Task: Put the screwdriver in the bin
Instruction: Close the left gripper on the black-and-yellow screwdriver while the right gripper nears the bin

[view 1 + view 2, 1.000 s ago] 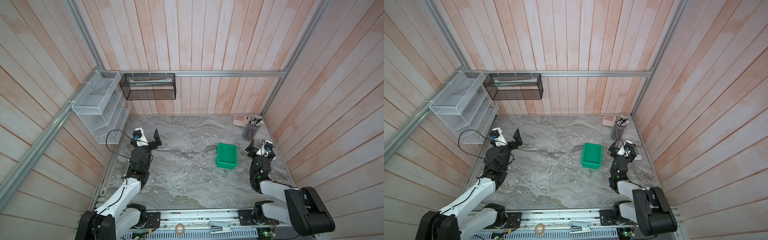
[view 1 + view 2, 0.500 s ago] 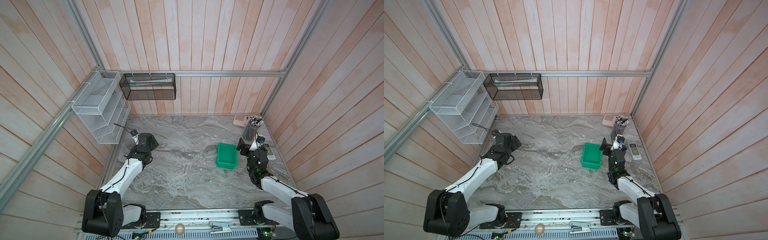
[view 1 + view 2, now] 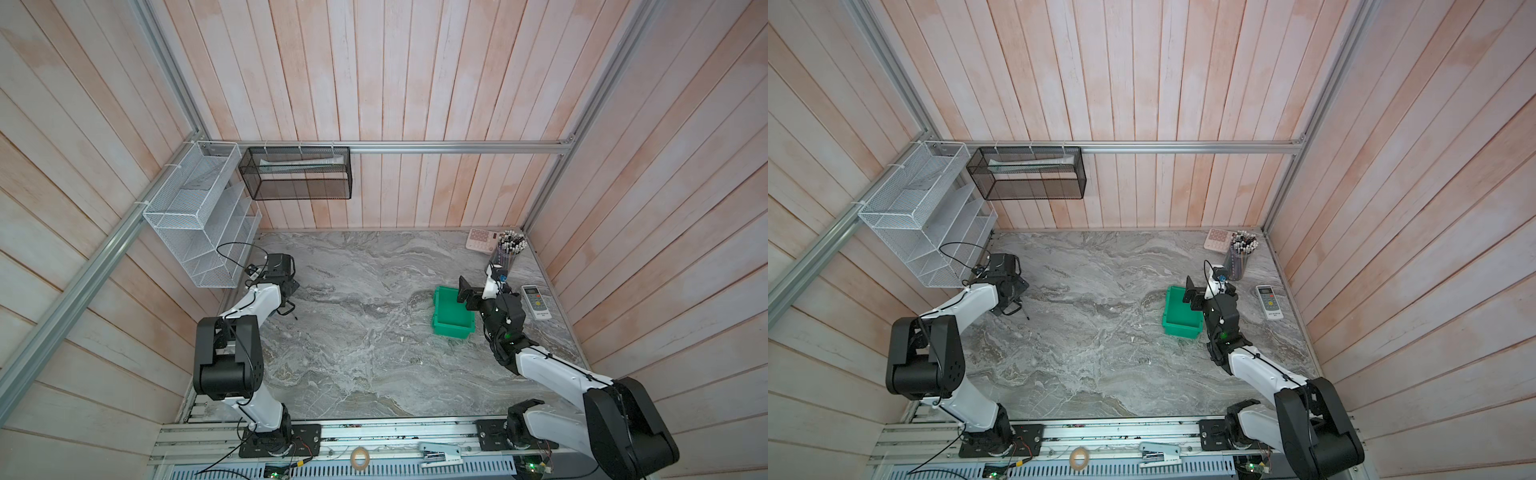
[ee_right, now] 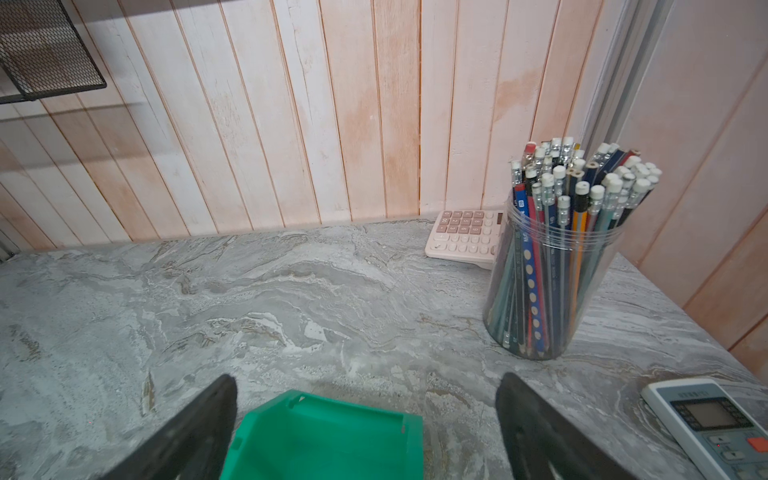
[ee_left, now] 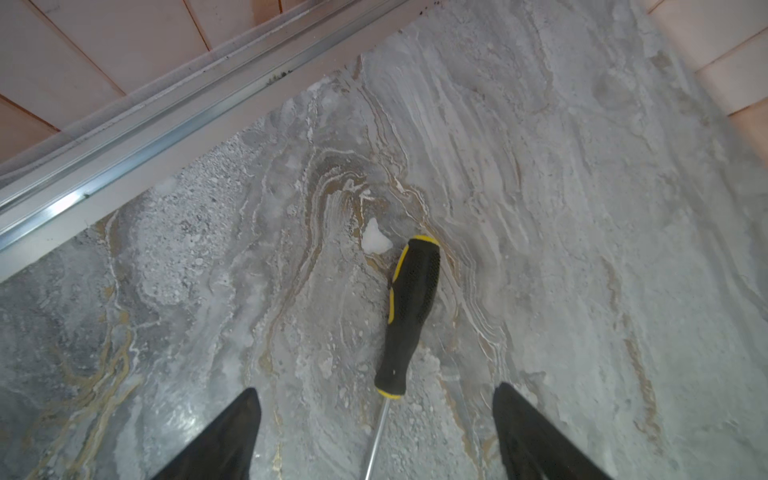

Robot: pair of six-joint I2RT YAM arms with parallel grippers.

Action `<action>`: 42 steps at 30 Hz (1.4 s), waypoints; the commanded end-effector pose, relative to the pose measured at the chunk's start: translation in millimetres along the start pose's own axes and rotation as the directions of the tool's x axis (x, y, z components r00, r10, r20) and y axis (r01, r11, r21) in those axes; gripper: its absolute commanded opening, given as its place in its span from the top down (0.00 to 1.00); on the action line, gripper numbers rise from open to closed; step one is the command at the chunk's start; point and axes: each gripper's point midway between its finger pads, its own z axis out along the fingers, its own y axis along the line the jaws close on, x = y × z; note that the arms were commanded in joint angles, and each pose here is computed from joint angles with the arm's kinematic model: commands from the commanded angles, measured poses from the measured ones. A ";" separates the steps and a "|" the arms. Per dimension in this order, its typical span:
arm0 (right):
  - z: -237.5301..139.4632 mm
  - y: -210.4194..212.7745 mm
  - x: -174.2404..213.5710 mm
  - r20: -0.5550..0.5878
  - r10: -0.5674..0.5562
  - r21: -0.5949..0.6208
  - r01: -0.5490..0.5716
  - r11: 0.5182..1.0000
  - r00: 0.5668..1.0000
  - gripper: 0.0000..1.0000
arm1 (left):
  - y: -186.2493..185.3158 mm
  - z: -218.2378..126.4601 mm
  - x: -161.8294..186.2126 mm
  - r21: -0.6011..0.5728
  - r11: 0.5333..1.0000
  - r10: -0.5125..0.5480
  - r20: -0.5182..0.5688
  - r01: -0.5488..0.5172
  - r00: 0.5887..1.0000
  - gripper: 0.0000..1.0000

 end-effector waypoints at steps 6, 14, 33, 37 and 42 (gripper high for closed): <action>-0.2 10.4 -8.7 0.017 -0.004 -0.045 0.004 0.999 1.000 0.01 | -15.7 23.7 -1.0 -0.023 0.995 0.094 -0.057 -0.095 0.994 0.16; -1.1 8.9 -10.6 0.025 0.004 -0.037 -0.003 0.999 1.000 0.01 | -16.9 49.6 -3.6 -0.074 0.989 0.124 -0.101 -0.132 0.987 0.24; -6.3 30.2 -13.2 0.039 -0.014 -0.162 0.020 0.987 0.999 0.01 | 0.6 86.0 13.5 -0.098 0.988 0.100 -0.199 -0.121 0.975 0.49; -25.8 67.2 -21.3 0.080 -0.015 -0.367 0.044 0.929 0.997 0.01 | -1.4 84.4 9.7 -0.086 0.987 0.121 -0.187 -0.139 0.975 0.53; -38.5 102.0 -16.3 0.075 -0.061 -0.514 0.091 0.853 0.995 0.01 | -7.6 82.2 9.8 -0.039 0.988 0.142 -0.184 -0.152 0.973 0.62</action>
